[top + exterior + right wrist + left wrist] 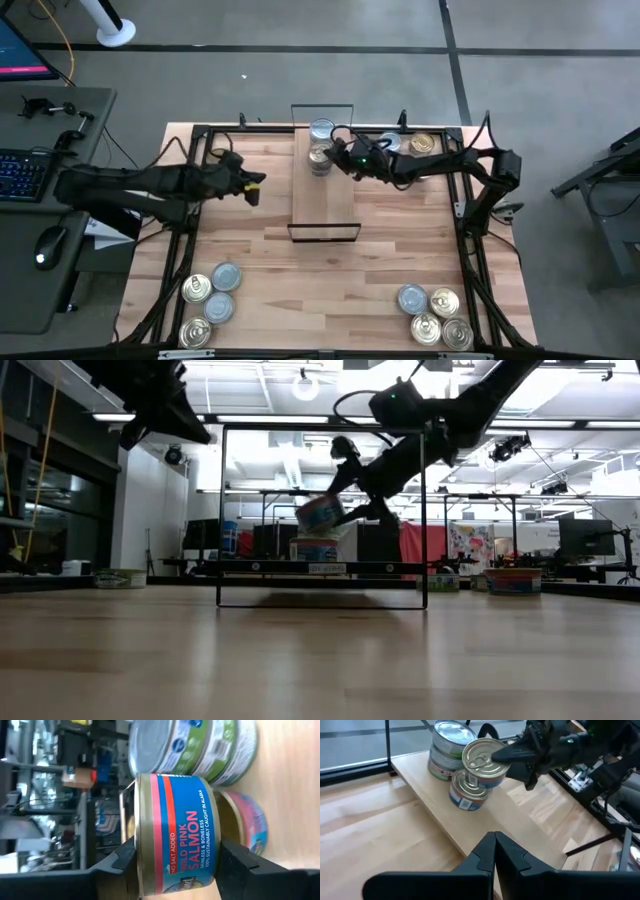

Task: Stack canned seafood by type on shelf
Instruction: Stack the pink and blue tuna can on top of the pink and blue tuna can on the shelf

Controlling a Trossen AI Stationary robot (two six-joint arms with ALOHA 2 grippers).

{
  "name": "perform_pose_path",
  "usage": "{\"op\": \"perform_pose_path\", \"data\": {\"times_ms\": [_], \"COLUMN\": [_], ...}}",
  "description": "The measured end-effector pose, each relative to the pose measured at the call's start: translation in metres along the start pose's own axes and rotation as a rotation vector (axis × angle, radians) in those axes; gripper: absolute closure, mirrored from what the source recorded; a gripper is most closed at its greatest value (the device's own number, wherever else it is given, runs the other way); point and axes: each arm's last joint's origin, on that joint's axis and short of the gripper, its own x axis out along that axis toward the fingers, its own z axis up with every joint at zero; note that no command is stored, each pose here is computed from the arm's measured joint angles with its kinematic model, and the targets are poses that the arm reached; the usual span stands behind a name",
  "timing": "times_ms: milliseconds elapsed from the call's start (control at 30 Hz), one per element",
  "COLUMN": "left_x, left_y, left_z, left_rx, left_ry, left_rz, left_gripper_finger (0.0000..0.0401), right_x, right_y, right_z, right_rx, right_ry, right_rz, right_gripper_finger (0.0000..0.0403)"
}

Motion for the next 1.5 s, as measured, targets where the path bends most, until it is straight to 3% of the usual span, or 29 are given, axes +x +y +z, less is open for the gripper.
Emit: {"op": "perform_pose_path", "data": {"times_ms": [100, 267, 367, 567, 733, 967, 1200, 1500], "left_x": [-0.007, -0.016, -0.020, -0.021, -0.021, -0.021, -0.020, -0.020], "left_y": [0.006, 0.012, 0.014, 0.015, 0.015, 0.015, 0.015, 0.015], "left_z": [0.003, 0.007, 0.008, 0.008, 0.008, 0.008, 0.008, 0.008], "left_rx": [0.017, 0.005, 0.000, -0.001, -0.006, -0.031, -0.056, -0.074], "left_ry": [-0.006, -0.027, -0.034, -0.036, -0.036, -0.036, -0.043, -0.051], "left_rz": [-0.004, -0.008, -0.012, -0.013, -0.013, -0.013, -0.005, 0.005], "left_gripper_finger": [0.0401, 0.0401, 0.0401, 0.0401, 0.0401, 0.0401, 0.0401, 0.0401], "right_x": [0.001, 0.001, 0.000, -0.001, -0.001, 0.000, 0.013, 0.013], "right_y": [0.004, 0.009, 0.009, 0.009, 0.008, 0.007, -0.004, -0.006], "right_z": [0.000, 0.001, 0.000, -0.006, -0.004, -0.008, -0.011, -0.013], "right_rx": [-0.005, 0.026, 0.024, 0.068, 0.133, 0.136, 0.232, 0.221], "right_ry": [-0.002, -0.007, -0.003, -0.008, -0.125, -0.079, -0.124, -0.136], "right_rz": [-0.025, -0.037, -0.061, -0.063, -0.066, -0.067, -0.064, -0.081], "right_gripper_finger": [0.0236, 0.0172, 0.0159, 0.0155, 0.0153, 0.0152, 0.0152, 0.0158]}}
